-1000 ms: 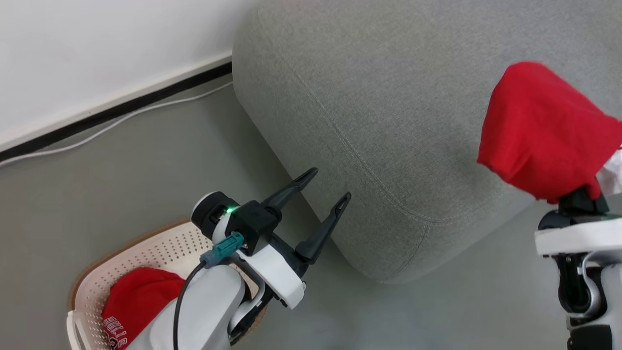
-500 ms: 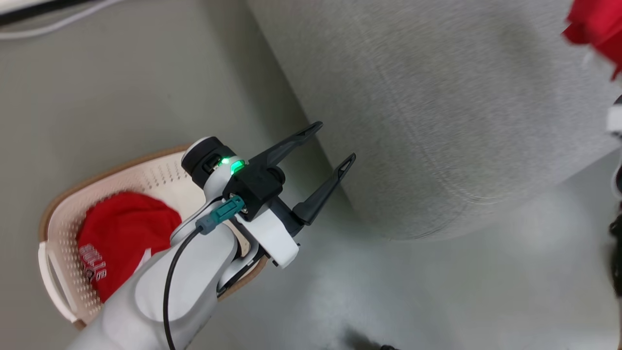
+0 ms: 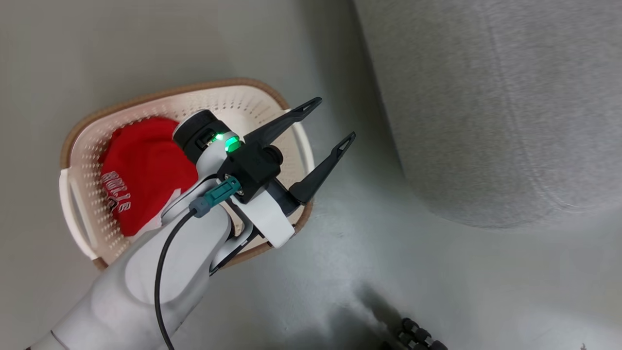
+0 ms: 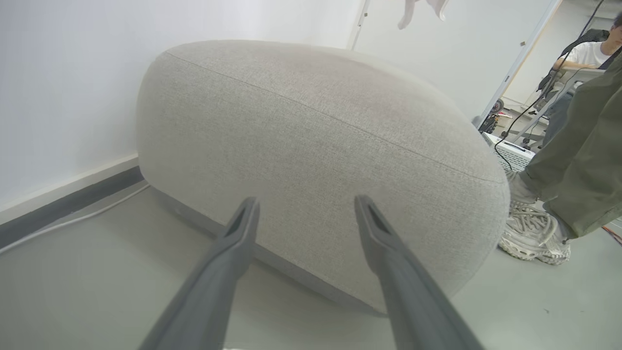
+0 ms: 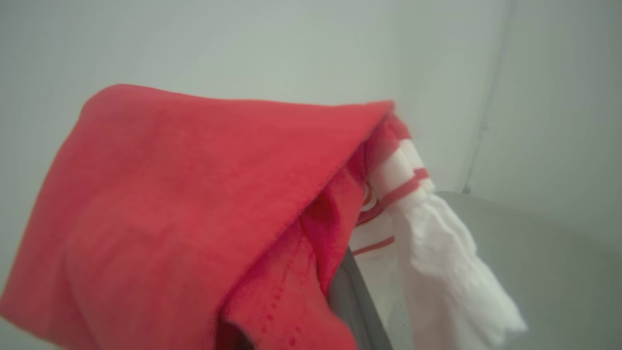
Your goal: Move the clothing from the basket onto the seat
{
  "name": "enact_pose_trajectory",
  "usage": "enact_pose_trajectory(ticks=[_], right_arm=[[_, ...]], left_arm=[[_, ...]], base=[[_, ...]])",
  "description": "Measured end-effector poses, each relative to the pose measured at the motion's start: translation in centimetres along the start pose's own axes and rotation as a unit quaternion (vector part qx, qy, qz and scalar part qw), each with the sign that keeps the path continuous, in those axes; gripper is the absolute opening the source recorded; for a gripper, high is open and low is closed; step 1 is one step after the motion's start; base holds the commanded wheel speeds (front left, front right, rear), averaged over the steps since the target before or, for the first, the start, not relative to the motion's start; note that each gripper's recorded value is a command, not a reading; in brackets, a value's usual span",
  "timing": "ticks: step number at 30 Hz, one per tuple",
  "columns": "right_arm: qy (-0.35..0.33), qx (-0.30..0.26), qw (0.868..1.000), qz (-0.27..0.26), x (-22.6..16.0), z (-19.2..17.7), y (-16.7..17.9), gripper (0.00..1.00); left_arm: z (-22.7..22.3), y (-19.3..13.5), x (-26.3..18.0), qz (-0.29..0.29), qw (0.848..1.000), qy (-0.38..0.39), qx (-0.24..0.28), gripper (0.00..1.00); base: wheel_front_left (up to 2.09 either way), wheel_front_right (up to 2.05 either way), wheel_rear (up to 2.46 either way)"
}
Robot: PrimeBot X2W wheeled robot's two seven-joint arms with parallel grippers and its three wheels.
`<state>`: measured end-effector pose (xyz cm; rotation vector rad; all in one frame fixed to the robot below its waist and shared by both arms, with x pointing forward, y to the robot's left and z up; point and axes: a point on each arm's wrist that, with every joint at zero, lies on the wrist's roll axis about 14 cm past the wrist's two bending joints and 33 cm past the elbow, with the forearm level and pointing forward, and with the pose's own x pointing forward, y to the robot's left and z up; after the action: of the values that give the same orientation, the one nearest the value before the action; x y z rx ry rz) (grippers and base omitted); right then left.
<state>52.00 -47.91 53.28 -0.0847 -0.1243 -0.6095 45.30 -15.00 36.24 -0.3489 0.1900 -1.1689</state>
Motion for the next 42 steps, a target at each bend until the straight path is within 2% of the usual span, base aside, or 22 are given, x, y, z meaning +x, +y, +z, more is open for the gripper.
enact_pose_trajectory(ticks=[10,15,21,30,31,32,33,42], right_arm=[[0.011,-0.051,0.998,-0.034,4.6,-1.8,-0.7,0.00],[0.030,-0.038,0.997,-0.065,5.2,-3.3,-2.1,0.00],[0.097,-0.024,0.991,-0.086,4.3,-7.5,-2.9,0.00],[0.189,0.005,0.980,-0.061,2.3,-13.1,0.5,0.00],[0.196,0.007,0.979,-0.058,2.0,-13.5,0.8,0.23],[0.202,0.010,0.978,-0.056,1.7,-13.9,1.0,0.66],[0.207,0.010,0.977,-0.054,1.4,-14.1,1.1,1.00],[0.243,-0.006,0.970,-0.006,-2.7,-16.4,3.2,1.00]], left_arm=[[-2.9,3.4,-2.6,0.047,0.999,0.022,-0.017,1.00],[-3.7,4.2,-3.2,0.059,0.998,0.026,-0.026,1.00],[-4.5,4.7,-3.6,0.068,0.997,0.031,-0.033,1.00],[-4.5,5.1,-4.1,0.075,0.996,0.036,-0.029,1.00],[-4.4,5.2,-4.1,0.076,0.996,0.035,-0.028,1.00],[-4.2,5.2,-4.1,0.077,0.996,0.035,-0.026,1.00],[-4.1,5.1,-4.2,0.078,0.996,0.034,-0.025,1.00],[-1.6,4.1,-4.6,0.088,0.996,0.022,-0.019,1.00]], base=[[0.00,0.00,0.00],[0.00,0.00,0.00],[0.00,0.00,0.00],[0.00,0.00,0.00],[0.00,0.00,0.00],[0.00,0.00,0.00],[0.00,0.00,0.00],[0.00,0.00,0.00]])
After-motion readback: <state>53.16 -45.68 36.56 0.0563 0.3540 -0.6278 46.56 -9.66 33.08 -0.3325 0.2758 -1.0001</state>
